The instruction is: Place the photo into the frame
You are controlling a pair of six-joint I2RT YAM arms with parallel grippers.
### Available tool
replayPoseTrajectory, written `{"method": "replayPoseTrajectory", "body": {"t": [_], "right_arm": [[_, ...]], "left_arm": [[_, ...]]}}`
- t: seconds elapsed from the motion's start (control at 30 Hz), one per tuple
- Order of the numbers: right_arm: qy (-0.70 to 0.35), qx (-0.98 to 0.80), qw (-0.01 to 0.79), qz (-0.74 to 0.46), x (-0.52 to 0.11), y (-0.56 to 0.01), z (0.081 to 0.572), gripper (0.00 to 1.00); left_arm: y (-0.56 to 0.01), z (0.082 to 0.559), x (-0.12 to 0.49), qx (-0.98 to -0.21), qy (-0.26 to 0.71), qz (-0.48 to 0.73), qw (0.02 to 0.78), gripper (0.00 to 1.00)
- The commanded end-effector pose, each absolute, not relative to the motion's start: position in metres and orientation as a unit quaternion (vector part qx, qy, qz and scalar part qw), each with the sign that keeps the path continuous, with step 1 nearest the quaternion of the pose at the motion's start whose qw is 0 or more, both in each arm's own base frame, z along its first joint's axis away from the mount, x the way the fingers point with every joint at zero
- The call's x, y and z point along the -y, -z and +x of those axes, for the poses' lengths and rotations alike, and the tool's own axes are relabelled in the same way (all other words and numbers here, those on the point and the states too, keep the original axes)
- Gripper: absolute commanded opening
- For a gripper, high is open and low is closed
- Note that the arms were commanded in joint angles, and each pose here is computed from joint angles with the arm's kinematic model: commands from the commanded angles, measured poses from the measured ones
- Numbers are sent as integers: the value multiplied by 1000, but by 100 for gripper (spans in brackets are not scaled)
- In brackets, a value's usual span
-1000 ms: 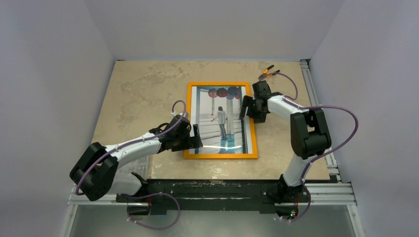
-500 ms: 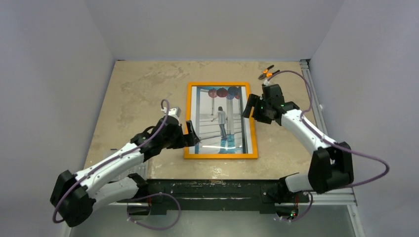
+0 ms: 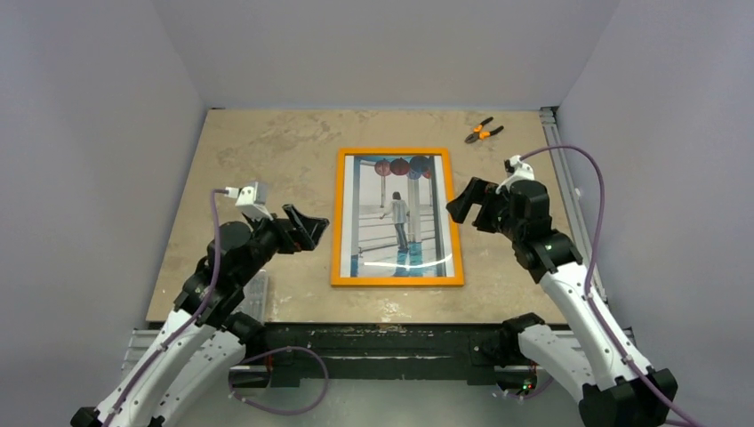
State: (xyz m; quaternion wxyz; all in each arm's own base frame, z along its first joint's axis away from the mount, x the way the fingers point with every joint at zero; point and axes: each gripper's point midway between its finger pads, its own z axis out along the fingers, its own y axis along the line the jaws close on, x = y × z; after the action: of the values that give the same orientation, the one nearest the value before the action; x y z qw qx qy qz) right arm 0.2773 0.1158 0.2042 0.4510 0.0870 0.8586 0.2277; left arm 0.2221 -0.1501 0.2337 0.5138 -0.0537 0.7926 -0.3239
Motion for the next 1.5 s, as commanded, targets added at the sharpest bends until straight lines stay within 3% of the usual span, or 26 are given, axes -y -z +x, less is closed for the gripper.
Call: {"method": "replayPoseTrajectory", "body": {"t": [0.0, 0.33, 0.5, 0.77, 1.07, 1.3, 1.47], "right_arm": [[-221, -836, 497, 75, -109, -221, 278, 99], [-64, -807, 580, 95, -48, -195, 288, 98], [-4, -790, 607, 89, -27, -160, 290, 98], [69, -760, 641, 81, -5, -114, 302, 99], [66, -730, 678, 63, -2, -129, 354, 99], [75, -667, 724, 156, 39, -122, 358, 99], [72, -703, 692, 146, 34, -111, 370, 99]], "left_arm": [[-240, 231, 135, -767, 291, -41, 571, 100], [-223, 261, 34, -733, 14, -117, 670, 100], [-187, 271, 1, -757, -110, -116, 634, 100], [-141, 303, -30, -746, -108, -169, 635, 100], [-141, 344, -46, -680, -80, -146, 715, 100], [-124, 361, -42, -708, -84, -119, 691, 100], [-123, 367, -37, -718, -77, -103, 684, 100]]}}
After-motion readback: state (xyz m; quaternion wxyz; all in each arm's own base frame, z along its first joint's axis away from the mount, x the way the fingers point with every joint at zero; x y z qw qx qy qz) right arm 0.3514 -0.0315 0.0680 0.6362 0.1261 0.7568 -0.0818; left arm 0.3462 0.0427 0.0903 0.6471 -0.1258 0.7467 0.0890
